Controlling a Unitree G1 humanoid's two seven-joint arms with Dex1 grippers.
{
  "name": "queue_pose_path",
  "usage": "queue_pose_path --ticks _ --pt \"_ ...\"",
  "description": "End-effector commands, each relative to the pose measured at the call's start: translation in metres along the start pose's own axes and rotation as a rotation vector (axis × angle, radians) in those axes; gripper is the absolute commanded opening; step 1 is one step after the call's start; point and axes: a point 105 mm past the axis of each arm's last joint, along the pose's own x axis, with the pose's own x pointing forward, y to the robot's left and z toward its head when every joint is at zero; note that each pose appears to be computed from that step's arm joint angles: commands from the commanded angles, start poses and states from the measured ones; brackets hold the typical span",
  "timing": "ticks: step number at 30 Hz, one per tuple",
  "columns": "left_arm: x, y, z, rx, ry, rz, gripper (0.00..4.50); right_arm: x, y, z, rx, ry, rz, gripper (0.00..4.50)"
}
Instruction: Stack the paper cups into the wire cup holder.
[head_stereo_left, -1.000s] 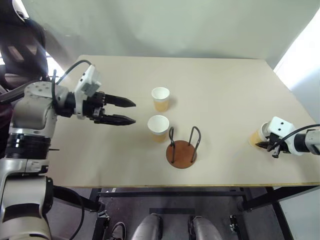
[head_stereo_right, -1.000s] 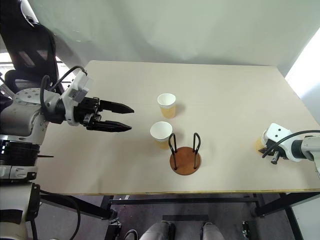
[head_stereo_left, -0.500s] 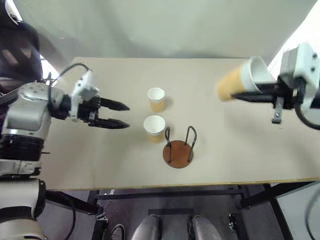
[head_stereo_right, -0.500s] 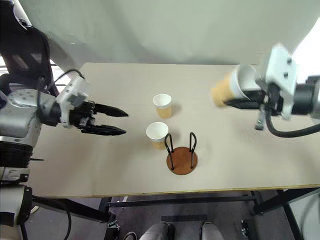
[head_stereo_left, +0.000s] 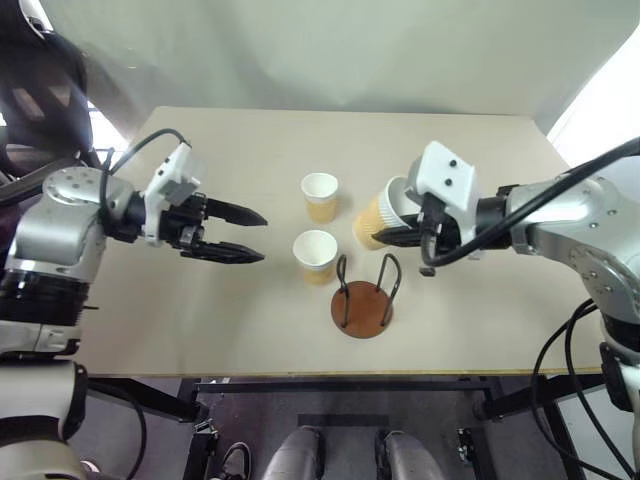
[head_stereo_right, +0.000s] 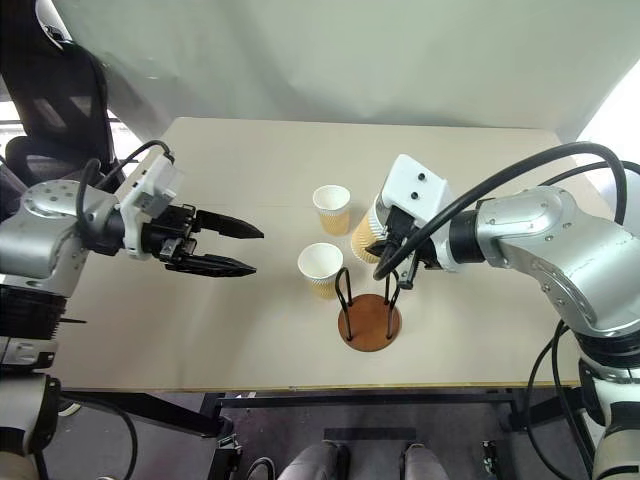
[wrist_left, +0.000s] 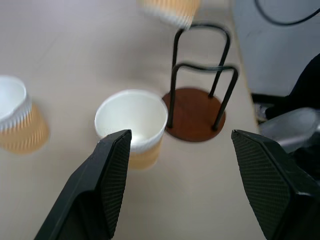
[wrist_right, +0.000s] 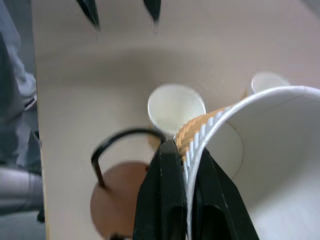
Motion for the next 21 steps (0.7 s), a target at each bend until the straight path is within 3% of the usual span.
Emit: queue_pose_path --ticks 1,10,21 --pt "-0.008 -0.015 0.013 0.011 -0.048 -0.052 3.42 -0.008 0.013 0.011 -0.055 -0.027 0.051 0.05" --pt "-0.011 -0.019 0.003 -0.02 -0.026 -0.042 3.42 0.007 0.032 0.018 -0.061 -0.047 0.134 0.05" --pt "-0.014 -0.018 -0.001 -0.025 -0.017 -0.02 3.42 0.015 0.036 0.005 -0.035 -0.01 0.159 0.05"
